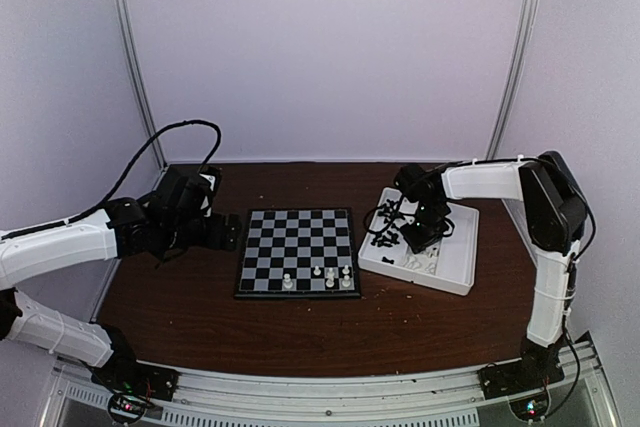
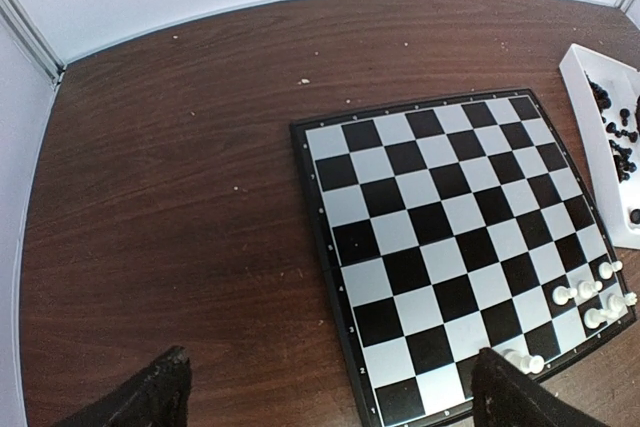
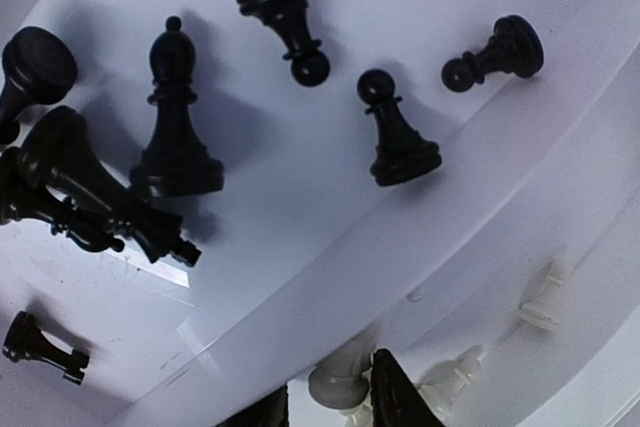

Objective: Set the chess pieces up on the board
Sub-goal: Pick up the chess piece from the storage box.

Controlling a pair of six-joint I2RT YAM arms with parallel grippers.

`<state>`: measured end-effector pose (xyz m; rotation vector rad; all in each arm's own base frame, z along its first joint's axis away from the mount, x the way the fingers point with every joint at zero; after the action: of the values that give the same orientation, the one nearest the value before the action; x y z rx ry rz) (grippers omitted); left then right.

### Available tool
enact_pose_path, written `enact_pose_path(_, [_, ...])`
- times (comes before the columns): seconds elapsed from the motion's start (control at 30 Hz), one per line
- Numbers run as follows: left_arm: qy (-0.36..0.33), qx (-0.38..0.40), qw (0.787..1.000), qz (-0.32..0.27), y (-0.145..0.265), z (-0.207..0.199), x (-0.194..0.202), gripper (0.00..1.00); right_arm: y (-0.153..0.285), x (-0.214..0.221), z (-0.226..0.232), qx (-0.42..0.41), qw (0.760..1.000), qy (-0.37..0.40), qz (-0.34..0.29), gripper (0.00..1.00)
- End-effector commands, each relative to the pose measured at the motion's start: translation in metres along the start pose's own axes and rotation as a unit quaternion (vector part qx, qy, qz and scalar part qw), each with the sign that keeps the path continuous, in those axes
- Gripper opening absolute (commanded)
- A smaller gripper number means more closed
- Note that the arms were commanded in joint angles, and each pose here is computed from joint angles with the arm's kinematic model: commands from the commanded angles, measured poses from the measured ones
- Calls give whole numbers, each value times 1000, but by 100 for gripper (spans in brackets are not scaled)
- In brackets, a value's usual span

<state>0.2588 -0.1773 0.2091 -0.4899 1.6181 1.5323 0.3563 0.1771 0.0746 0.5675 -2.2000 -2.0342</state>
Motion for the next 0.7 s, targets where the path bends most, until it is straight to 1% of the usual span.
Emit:
enact_pose_path(0.0, [14,4,1000,-14,-2,-1,-8,98,-1,-2,0,-29,999,-11,-15,29])
enact_pose_path(0.2, [13,6,1000,-13,-3,-2,-9,98,1,-1,-5,-47,998,-31,-28,26])
enact_pose_path(0.4, [12,7,1000,-13,-4,-3,-10,98,-2,-12,-5,-49,997,-40,-32,28])
enact_pose_path(0.47, [11,5,1000,-13,-3,-2,-10,98,-3,-14,-5,-47,998,-43,-31,26])
enact_pose_path(0.53, [10,3,1000,-14,-2,-1,-12,98,-3,-15,-8,-37,998,-45,-30,18])
enact_pose_path(0.57, [10,1,1000,-15,-2,-1,-12,98,0,-16,-10,-30,998,-47,-33,16])
enact_pose_path(0.67, [10,-4,1000,-16,0,1,-13,98,11,-18,-13,-25,997,-51,-48,15])
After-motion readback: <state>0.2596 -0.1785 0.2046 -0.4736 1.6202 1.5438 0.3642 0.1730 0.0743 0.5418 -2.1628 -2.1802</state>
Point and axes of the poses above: each gripper's point midway between its finger pads, its own y axis back along the fingers, its own z axis along the line the jaws close on, x = y × z, the point moved 5 cm from there along y, back along the fingers, and after that the axes turned 8 degrees about -y, right-handed, at the moved point
